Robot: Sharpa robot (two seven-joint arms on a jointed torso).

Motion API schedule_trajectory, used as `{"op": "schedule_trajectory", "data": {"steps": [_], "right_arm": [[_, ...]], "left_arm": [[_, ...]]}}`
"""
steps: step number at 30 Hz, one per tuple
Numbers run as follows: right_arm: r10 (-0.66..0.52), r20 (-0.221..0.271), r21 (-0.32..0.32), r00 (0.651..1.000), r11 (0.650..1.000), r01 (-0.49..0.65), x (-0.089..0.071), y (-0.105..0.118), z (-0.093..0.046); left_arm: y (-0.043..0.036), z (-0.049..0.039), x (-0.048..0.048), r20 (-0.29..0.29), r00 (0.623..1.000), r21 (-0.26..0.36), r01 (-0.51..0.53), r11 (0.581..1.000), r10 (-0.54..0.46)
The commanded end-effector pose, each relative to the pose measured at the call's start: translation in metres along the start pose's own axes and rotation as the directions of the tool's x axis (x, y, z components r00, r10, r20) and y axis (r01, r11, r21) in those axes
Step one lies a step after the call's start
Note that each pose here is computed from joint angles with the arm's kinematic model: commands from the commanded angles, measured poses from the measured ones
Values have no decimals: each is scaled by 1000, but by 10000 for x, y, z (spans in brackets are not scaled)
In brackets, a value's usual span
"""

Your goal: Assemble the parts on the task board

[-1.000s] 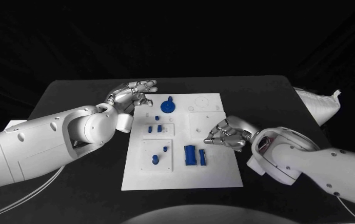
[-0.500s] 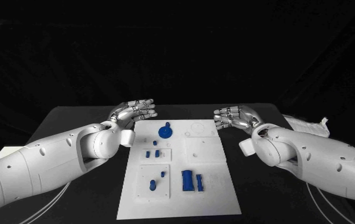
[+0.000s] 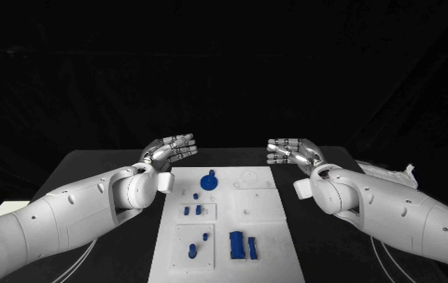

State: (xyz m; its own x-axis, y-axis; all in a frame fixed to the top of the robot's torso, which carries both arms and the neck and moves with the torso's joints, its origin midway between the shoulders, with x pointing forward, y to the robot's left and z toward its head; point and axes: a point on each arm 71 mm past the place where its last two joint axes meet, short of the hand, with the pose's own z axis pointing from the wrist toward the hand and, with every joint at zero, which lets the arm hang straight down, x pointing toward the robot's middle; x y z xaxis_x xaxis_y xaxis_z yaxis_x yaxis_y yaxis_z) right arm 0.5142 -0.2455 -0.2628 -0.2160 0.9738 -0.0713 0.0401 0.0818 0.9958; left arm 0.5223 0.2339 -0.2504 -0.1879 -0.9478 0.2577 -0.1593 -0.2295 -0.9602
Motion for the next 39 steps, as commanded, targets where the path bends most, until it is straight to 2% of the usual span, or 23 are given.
{"op": "schedule_trajectory", "data": {"steps": [1,5,11,16,22,27,39], "right_arm": [[5,11,-7,1000,1000,-5,35,27,-11],[20,36,-22,999,1000,-19,114,83,-48],[55,100,-48,993,998,-51,310,217,-166],[80,157,-58,984,996,-72,486,332,-307],[90,191,-58,977,995,-80,591,399,-408],[91,195,-58,977,995,-81,603,406,-421],[91,195,-58,977,995,-81,603,406,-421]], "left_arm": [[2,-16,25,8,1000,4,-10,1000,10],[9,-59,82,28,999,11,-34,999,34],[12,-179,229,79,992,35,-98,995,95],[-10,-335,397,138,977,68,-171,983,161],[-45,-473,529,187,960,98,-229,969,208],[-59,-520,572,203,954,108,-247,963,222],[-60,-523,574,204,953,109,-248,963,223]]}}
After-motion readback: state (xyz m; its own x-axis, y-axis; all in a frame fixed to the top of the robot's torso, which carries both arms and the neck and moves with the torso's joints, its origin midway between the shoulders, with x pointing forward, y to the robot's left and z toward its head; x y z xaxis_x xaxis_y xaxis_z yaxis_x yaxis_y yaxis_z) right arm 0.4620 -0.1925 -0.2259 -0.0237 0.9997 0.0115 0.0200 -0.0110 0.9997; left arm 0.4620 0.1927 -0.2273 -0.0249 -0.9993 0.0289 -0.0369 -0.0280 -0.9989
